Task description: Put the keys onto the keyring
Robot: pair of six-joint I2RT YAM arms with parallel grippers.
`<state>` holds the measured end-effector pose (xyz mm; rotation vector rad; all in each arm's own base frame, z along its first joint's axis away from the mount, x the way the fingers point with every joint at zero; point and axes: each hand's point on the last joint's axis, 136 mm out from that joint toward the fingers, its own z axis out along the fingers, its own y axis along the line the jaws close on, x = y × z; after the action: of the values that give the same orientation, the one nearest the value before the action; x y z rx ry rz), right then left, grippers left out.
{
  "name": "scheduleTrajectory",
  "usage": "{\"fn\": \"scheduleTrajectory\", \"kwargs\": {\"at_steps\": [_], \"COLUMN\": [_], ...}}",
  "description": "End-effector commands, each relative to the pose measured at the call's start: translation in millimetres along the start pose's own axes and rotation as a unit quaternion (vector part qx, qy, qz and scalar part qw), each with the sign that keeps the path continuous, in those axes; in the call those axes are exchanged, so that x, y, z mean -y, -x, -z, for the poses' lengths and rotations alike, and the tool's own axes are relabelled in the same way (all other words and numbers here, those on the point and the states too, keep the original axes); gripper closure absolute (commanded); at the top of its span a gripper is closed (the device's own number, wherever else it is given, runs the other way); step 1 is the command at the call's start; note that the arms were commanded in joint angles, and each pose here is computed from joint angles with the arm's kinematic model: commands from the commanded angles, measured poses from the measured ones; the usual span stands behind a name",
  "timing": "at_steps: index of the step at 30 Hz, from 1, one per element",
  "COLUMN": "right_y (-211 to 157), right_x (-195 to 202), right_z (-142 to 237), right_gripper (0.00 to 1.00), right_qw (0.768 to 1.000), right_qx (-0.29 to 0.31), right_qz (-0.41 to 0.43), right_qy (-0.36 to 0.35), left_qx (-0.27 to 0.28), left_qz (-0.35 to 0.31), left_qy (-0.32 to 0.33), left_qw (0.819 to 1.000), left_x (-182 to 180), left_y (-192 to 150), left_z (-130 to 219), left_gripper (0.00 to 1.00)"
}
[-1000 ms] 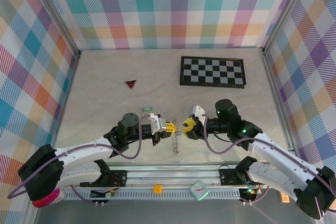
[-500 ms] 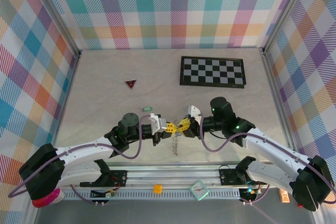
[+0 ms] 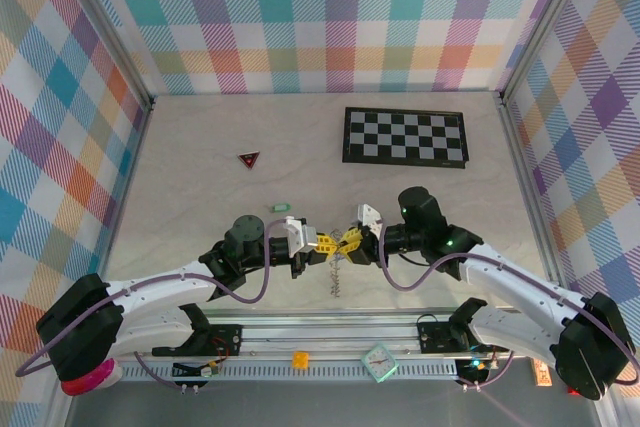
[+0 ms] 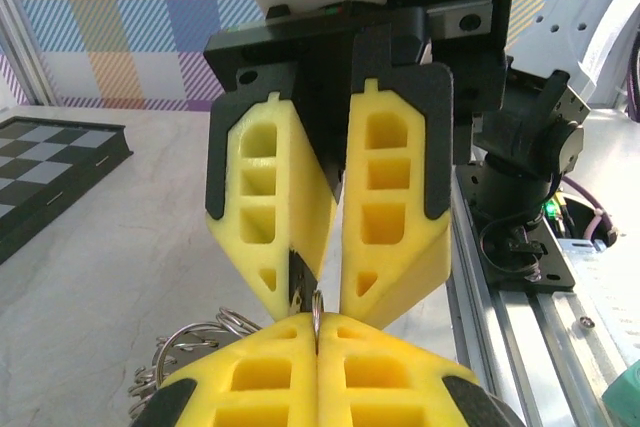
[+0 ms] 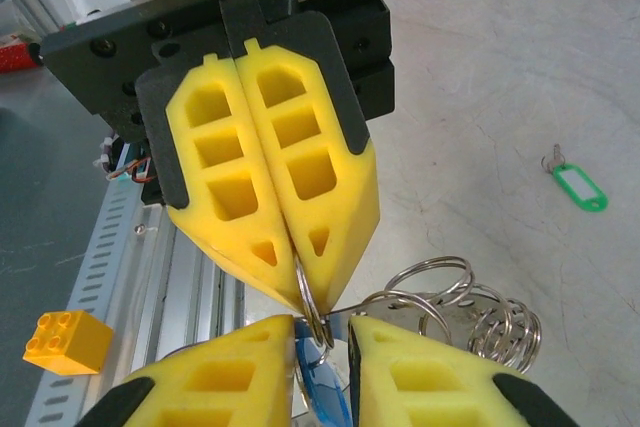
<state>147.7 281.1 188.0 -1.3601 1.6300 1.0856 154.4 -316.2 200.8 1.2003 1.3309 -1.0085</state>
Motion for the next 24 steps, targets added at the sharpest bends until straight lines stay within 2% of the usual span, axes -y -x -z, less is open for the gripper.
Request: {"fn": "scheduleTrajectory", "kwargs": {"at_steps": [1, 9, 13, 14, 17, 18, 24], "right_y": [4, 16, 17, 16, 14, 13, 7], "right_x": [-3, -5, -5, -5, -3, -4, -4], "right_z": [-1, -4, -2, -1, 3, 4, 6], "right_gripper": [0.79, 0.85, 0.98, 1.00, 1.00, 1.00, 1.00], "right_qw": [1.000, 0.998, 0.999, 0.999, 0.999, 0.999, 0.997], "right_qx": [0.015, 0.038, 0.035, 0.030, 0.009, -0.003, -0.068], "right_qz": [0.020, 0.027, 0.031, 0.034, 0.034, 0.032, 0.039], "right_qy": [0.015, 0.029, 0.027, 0.025, 0.009, 0.007, -0.001], "left_qx": [0.038, 0.039, 0.037, 0.032, 0.010, -0.004, -0.062], "left_qz": [-0.016, -0.013, -0.011, -0.009, -0.006, -0.007, -0.013], "left_qy": [-0.019, -0.025, -0.023, -0.018, 0.004, 0.006, 0.005], "left_qw": [0.999, 0.999, 0.999, 0.999, 1.000, 1.000, 0.998], "left_x": [8, 9, 9, 7, 0, 0, -1], "left_y": [19, 19, 18, 17, 11, 8, -5], "left_z": [2, 0, 0, 0, 1, 2, 3], "left_gripper": [1.00, 1.00, 1.00, 0.99, 0.82, 0.79, 0.77]}}
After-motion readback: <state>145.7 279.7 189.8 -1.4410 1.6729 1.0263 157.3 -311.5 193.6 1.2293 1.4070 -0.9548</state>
